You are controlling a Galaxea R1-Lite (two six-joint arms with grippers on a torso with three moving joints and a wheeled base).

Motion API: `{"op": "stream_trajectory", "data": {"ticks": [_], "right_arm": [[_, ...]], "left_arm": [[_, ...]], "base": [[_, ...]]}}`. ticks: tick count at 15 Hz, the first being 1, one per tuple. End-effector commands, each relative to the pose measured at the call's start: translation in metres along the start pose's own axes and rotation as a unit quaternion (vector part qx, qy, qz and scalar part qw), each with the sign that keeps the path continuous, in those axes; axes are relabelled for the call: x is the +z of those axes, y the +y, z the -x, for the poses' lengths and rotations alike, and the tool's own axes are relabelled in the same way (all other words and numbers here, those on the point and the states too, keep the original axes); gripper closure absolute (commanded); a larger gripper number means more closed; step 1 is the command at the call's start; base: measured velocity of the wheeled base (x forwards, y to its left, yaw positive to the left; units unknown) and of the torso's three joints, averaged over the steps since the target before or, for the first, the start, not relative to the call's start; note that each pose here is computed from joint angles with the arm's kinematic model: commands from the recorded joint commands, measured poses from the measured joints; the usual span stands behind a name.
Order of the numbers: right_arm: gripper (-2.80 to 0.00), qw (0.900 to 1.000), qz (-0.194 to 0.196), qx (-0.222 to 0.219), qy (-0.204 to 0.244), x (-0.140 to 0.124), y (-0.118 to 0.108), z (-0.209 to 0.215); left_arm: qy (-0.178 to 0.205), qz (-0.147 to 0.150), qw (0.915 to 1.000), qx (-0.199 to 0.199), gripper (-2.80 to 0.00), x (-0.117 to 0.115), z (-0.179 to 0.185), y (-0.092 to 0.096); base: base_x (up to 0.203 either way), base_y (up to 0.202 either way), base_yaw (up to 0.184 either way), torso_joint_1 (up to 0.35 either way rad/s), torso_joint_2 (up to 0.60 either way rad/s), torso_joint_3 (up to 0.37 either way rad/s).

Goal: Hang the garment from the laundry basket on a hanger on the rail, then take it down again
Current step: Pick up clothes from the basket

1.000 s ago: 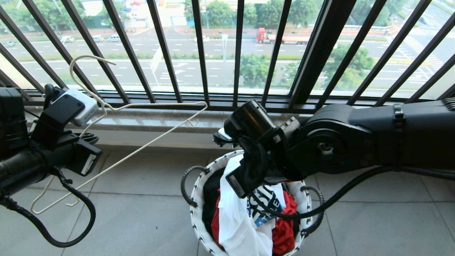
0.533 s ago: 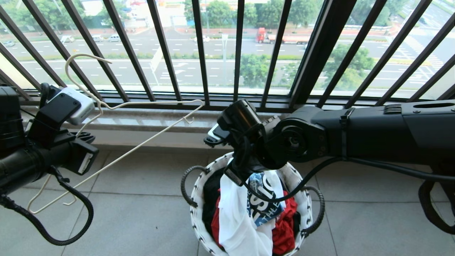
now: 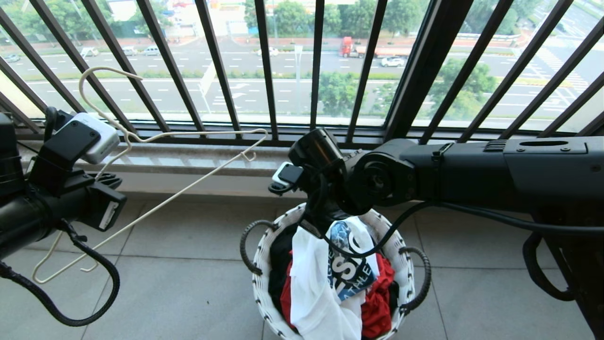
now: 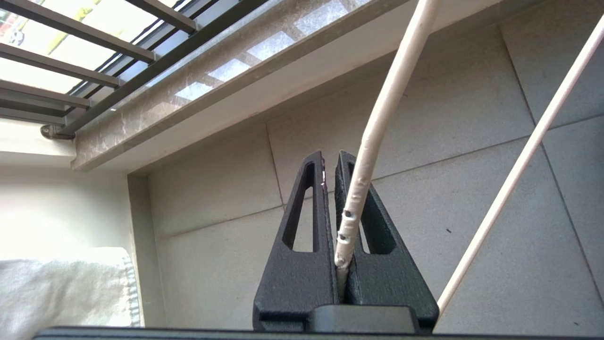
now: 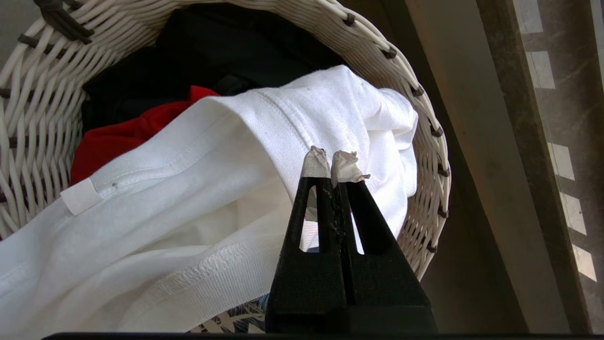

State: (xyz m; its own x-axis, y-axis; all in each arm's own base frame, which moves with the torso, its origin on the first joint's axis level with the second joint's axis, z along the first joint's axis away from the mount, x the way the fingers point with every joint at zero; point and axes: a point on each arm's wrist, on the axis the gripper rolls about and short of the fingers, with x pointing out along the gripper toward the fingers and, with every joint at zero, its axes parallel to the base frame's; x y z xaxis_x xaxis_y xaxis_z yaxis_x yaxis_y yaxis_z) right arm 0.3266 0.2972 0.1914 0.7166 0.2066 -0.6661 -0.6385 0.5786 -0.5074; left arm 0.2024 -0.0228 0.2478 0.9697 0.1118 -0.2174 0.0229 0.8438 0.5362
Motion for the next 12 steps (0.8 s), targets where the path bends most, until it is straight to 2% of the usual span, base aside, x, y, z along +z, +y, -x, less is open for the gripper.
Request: {"op": "stream_trajectory", "data": {"ticks": [1, 2, 3, 8, 12], "right_arm": [[0.0, 0.999, 0.03, 0.004, 0.018, -0.004, -0.002, -0.003], [0.0, 0.999, 0.036, 0.002, 0.015, -0.003, -0.004, -0.001], [-2.8, 0.999, 0.043, 0.001, 0.013, -0.002, -0.005, 0.0], [-2.8, 0.997, 0.075, 0.004, 0.009, -0.001, -0.004, 0.0], [-2.8, 0.996, 0.088, 0.013, 0.025, -0.005, 0.007, -0.02]], "left_arm": [[0.001, 0.0, 1.0, 0.007, 0.0, 0.0, 0.0, 0.003], [0.0, 0.0, 1.0, 0.007, 0.0, 0.0, 0.0, 0.003], [0.001, 0.0, 1.0, 0.007, 0.0, 0.0, 0.001, 0.003], [0.0, 0.0, 1.0, 0.008, 0.0, 0.0, 0.001, 0.003], [0.0, 0.0, 1.0, 0.007, 0.0, -0.001, 0.001, 0.003]], "base": [[0.0, 0.0, 0.0, 0.0, 0.0, 0.0], [0.0, 0.0, 0.0, 0.0, 0.0, 0.0], [0.0, 0.0, 0.0, 0.0, 0.0, 0.0], [0.0, 0.0, 0.0, 0.0, 0.0, 0.0], [0.0, 0.0, 0.0, 0.0, 0.0, 0.0]]}}
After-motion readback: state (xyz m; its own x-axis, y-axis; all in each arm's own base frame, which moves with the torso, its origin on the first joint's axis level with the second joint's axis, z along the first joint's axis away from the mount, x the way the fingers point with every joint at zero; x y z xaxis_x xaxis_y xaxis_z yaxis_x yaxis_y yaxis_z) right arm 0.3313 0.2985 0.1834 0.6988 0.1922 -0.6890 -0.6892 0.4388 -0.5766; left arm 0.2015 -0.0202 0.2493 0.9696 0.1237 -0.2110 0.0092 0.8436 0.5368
